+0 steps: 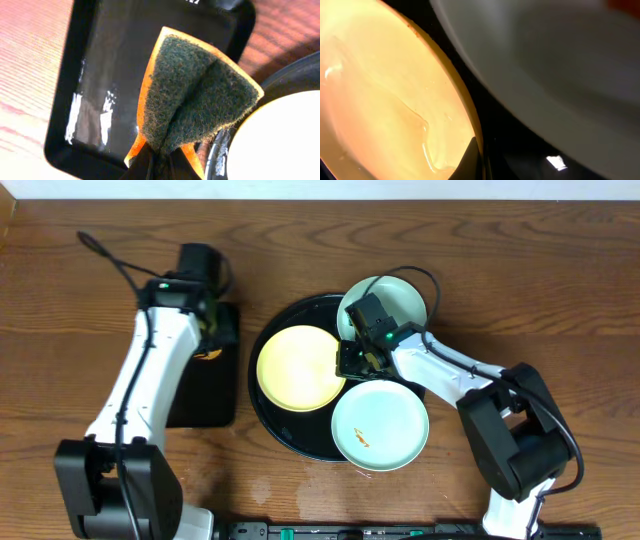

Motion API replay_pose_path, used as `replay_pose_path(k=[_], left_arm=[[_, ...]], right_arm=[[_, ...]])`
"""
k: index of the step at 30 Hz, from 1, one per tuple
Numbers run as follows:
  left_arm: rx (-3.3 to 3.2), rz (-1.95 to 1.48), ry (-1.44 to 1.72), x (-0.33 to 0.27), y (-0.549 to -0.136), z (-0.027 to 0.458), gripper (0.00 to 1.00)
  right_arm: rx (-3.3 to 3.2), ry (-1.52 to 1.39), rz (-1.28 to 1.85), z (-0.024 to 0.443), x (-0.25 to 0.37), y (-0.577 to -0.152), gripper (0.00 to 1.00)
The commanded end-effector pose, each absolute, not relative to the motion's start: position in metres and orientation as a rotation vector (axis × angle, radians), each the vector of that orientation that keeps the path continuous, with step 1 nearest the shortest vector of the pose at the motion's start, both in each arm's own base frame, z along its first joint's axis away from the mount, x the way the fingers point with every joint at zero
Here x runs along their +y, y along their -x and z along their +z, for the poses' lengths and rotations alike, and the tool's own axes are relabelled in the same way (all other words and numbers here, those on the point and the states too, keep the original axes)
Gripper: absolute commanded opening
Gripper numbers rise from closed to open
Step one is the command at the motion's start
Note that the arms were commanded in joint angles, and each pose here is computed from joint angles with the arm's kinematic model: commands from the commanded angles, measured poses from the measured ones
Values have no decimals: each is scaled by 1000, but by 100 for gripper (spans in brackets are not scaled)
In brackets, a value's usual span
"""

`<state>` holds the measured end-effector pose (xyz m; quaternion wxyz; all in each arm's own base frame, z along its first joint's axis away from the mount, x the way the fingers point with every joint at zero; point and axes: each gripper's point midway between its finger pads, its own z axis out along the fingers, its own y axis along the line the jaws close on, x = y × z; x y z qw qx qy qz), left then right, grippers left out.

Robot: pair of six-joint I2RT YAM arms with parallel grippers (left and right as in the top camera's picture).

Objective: Clean dirty plates on tray and stack at the side
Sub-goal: 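Return the sponge to the small black tray and release it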

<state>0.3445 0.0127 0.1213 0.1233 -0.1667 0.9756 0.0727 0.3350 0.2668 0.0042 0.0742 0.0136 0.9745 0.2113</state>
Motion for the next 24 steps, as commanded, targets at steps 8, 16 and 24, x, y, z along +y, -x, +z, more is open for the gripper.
replay_pose_path(k=[8,16,24], left_arm=[[2956,-23,576,18,-315,43,17],[2969,-110,573,8,-311,46,69],[2882,-294,493,-12,-320,84,78]], right_arm=[[2918,129,652,-4,265,-333,1],[2760,371,593,28,266,-351,1],[2566,505,414,85,254,-365,1]])
